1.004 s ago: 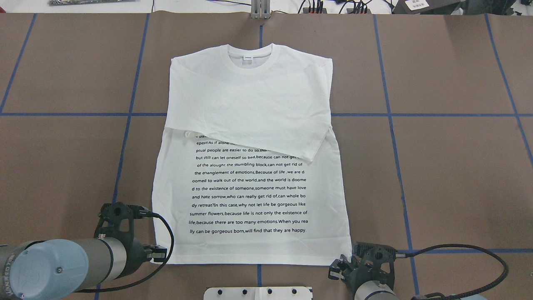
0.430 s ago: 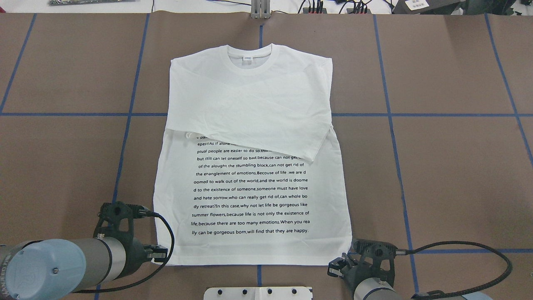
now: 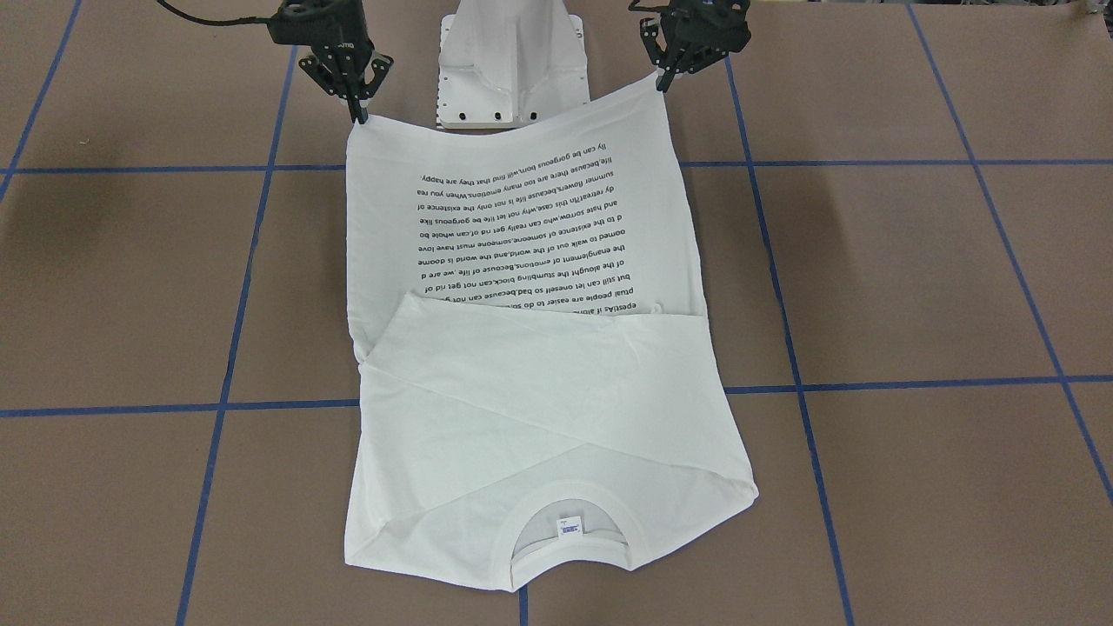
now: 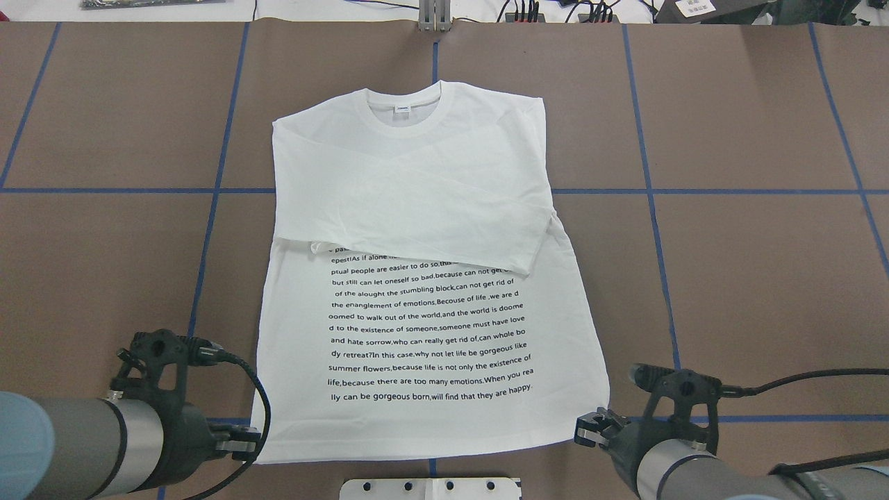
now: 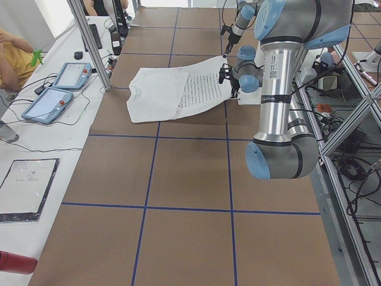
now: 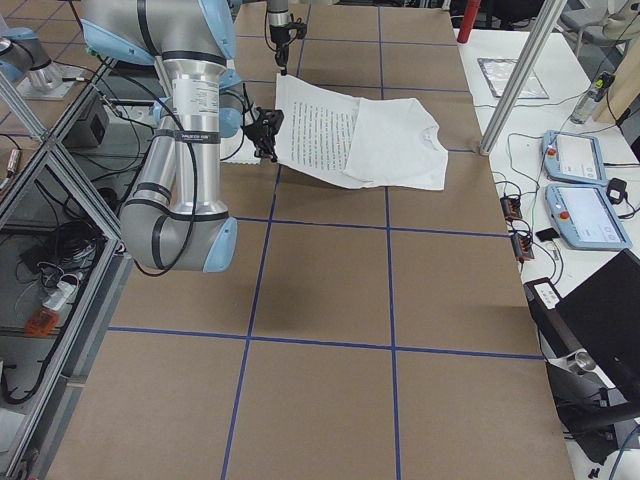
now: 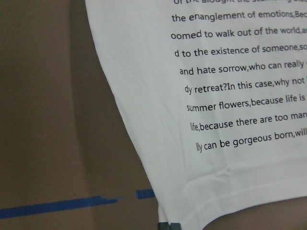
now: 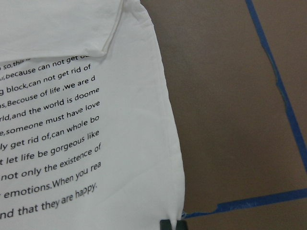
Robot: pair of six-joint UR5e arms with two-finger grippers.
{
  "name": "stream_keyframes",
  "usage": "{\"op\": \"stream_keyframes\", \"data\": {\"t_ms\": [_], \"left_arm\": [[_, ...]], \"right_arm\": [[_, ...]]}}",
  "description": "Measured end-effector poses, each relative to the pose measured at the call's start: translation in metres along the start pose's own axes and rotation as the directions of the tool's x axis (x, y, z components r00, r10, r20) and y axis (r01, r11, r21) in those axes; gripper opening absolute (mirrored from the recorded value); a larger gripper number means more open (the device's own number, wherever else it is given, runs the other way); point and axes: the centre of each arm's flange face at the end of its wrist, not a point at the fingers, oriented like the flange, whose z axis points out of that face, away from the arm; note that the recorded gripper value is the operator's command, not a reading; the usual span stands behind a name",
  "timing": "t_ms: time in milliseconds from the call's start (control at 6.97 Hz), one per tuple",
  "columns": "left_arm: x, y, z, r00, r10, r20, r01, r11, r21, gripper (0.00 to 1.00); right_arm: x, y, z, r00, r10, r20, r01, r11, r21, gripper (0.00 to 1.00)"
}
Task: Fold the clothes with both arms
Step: 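Lift the hem with both grippers and carry it toward the collar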
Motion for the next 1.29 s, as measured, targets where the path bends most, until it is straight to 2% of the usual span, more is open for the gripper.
{"op": "stream_keyframes", "data": {"t_ms": [143,287,430,574,1004,1148,1291], "left_arm": [[0.009,-0.002,-0.05,1.0,-0.006,-0.021,0.006,1.0,-0.018,0.0],[0.019,-0.008,-0.087,0.999,-0.021,-0.037,0.02,0.999,-0.028,0.0],[0.031,-0.015,-0.105,0.999,-0.019,-0.038,0.018,0.999,-0.027,0.0],[0.038,-0.027,-0.104,1.0,0.007,-0.013,-0.008,1.0,-0.015,0.0],[0.016,-0.094,-0.103,0.991,0.081,0.107,-0.092,0.99,0.103,0.0],[0.005,-0.117,-0.106,0.986,0.084,0.146,-0.104,0.985,0.138,0.0],[-0.001,-0.138,-0.102,0.981,0.067,0.184,-0.098,0.981,0.166,0.0]], "right_arm": [[0.005,-0.017,-0.053,1.0,0.007,-0.002,-0.007,0.999,-0.05,0.0],[0.007,-0.033,-0.087,1.0,0.03,-0.002,-0.03,0.995,-0.095,0.0],[0.005,-0.048,-0.102,0.999,0.045,-0.003,-0.045,0.992,-0.114,0.0],[-0.005,-0.062,-0.103,0.999,0.036,0.002,-0.035,0.994,-0.1,0.0],[-0.053,-0.125,-0.09,0.995,0.092,0.022,-0.093,0.995,0.03,0.0],[-0.06,-0.153,-0.087,0.994,0.107,0.017,-0.108,0.991,0.081,0.0],[-0.066,-0.181,-0.078,0.994,0.109,-0.01,-0.107,0.986,0.131,0.0]]}}
